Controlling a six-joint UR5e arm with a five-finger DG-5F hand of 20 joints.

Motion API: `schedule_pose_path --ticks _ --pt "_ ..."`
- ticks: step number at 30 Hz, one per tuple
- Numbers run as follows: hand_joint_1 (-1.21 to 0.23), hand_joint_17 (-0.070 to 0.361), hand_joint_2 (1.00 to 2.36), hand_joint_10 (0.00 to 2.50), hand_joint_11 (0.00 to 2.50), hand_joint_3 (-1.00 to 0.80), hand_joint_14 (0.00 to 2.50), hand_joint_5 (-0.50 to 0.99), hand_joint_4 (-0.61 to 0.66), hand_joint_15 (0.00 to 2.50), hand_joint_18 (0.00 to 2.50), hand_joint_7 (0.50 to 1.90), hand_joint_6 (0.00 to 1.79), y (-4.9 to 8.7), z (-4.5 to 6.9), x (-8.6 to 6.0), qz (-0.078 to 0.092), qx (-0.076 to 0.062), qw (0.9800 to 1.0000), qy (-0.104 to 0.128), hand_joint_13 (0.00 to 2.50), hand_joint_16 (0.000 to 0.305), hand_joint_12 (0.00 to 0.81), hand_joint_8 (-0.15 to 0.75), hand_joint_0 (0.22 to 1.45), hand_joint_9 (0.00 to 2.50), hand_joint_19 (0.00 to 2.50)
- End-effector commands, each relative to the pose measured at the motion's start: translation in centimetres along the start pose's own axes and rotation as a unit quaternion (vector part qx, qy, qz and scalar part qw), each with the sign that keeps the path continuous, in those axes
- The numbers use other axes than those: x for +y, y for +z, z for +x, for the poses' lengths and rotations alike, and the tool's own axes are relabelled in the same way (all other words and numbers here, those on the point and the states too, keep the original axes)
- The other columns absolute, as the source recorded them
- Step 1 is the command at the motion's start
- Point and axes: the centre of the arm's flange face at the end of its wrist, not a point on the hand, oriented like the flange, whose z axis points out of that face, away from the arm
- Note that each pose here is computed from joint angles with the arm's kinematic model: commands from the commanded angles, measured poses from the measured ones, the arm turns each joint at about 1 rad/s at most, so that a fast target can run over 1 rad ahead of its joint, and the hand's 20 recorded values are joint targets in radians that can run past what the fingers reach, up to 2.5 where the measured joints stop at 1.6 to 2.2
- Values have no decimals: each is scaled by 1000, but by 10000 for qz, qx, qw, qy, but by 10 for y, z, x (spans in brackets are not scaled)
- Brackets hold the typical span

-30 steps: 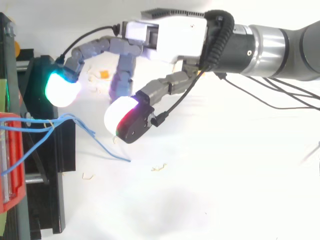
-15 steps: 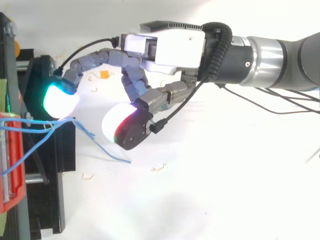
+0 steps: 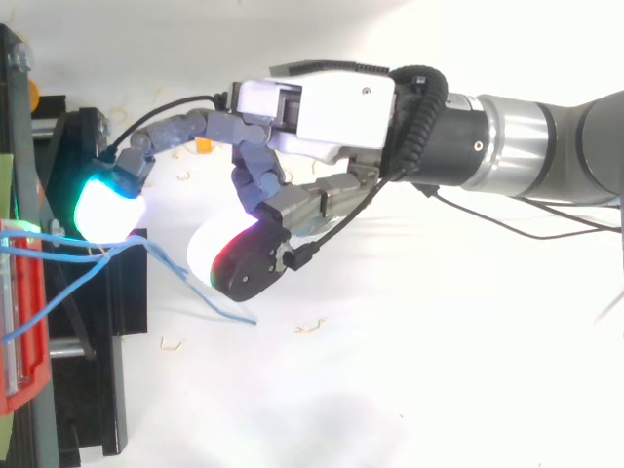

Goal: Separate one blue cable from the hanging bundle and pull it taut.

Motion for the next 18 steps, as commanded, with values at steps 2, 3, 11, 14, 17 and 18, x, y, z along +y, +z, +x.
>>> schedule_pose_path --ticks 2,3,11,14,17,18 --pt "-388 207 1000 512 1746 -500 14 -113 266 1558 2262 630 501 0 6 1 25 -28 10000 90 2160 92 426 227 307 2448 572" --pt "-390 208 1000 556 1742 -500 14 -112 264 1558 2262 631 501 0 9 2 35 -34 9999 148 2162 92 416 219 308 2440 563" --pt "-397 208 1000 603 1731 -500 14 -107 267 1555 2251 643 501 0 20 3 108 -33 9993 347 2164 92 414 220 310 2431 566" --pt "-405 206 1000 612 1711 -500 13 -95 287 1558 2241 664 502 -1 23 3 141 -10 9990 420 2162 92 410 219 314 2430 567" --pt "-412 205 1000 617 1715 -500 14 -87 291 1563 2222 687 502 -3 25 2 204 19 9984 536 2160 91 413 219 317 2429 563" --pt "-419 206 1000 618 1715 -500 14 -84 296 1576 2214 702 502 -3 27 2 210 27 9982 566 2157 91 412 217 319 2428 567"
